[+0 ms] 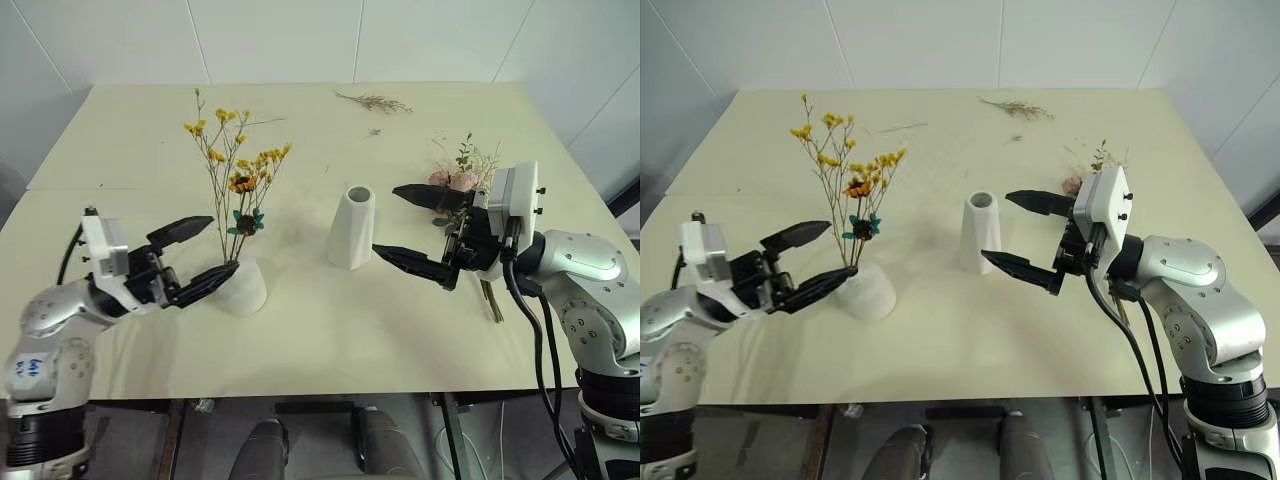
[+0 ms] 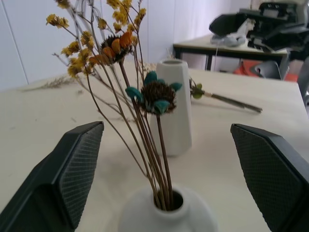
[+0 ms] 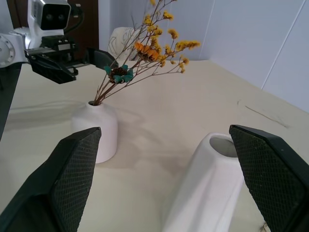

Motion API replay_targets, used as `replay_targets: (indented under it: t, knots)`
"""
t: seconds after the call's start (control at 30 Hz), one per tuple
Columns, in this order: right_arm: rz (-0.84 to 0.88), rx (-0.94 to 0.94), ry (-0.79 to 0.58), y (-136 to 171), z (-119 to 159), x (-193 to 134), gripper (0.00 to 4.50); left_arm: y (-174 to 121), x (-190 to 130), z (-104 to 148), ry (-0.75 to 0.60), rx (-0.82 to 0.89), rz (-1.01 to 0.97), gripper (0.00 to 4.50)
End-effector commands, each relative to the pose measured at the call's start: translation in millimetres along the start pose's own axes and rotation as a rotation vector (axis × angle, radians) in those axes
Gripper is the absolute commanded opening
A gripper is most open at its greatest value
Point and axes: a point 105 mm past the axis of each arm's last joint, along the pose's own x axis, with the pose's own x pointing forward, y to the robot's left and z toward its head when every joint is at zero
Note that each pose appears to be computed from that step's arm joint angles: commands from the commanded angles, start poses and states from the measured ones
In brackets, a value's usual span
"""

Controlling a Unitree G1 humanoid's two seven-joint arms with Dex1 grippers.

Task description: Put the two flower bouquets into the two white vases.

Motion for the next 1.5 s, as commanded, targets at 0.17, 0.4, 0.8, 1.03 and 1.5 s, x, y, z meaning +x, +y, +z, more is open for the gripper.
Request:
replay_targets:
  t: [0.17, 0.4, 0.8, 1.03, 1.5]
  knots:
    - [-0.131, 0.007, 0.063, -33.9, 7.4, -28.0, 4.50, -11.5, -38.4, 25.8, 0.172, -0.033, -0.151, 4.48]
    - [-0.354, 0.099, 0.390, -68.6, -16.0, -72.0, 4.50, -22.6, -4.9, 74.8, 0.065, -0.060, -0.311, 4.48]
    - [-0.606, 0.388, 0.782, -87.7, -68.8, -110.9, 4.50, -29.3, 38.4, 84.1, 0.034, 0.003, -0.501, 4.48]
    - [-0.666, 0.481, 0.859, -95.9, -86.7, -122.3, 4.50, -36.1, 37.8, 80.8, 0.030, -0.009, -0.500, 4.48]
    - [-0.554, 0.625, 1.020, -86.4, -122.3, -113.3, 3.22, -41.5, 34.2, 82.1, 0.035, -0.013, -0.489, 4.50]
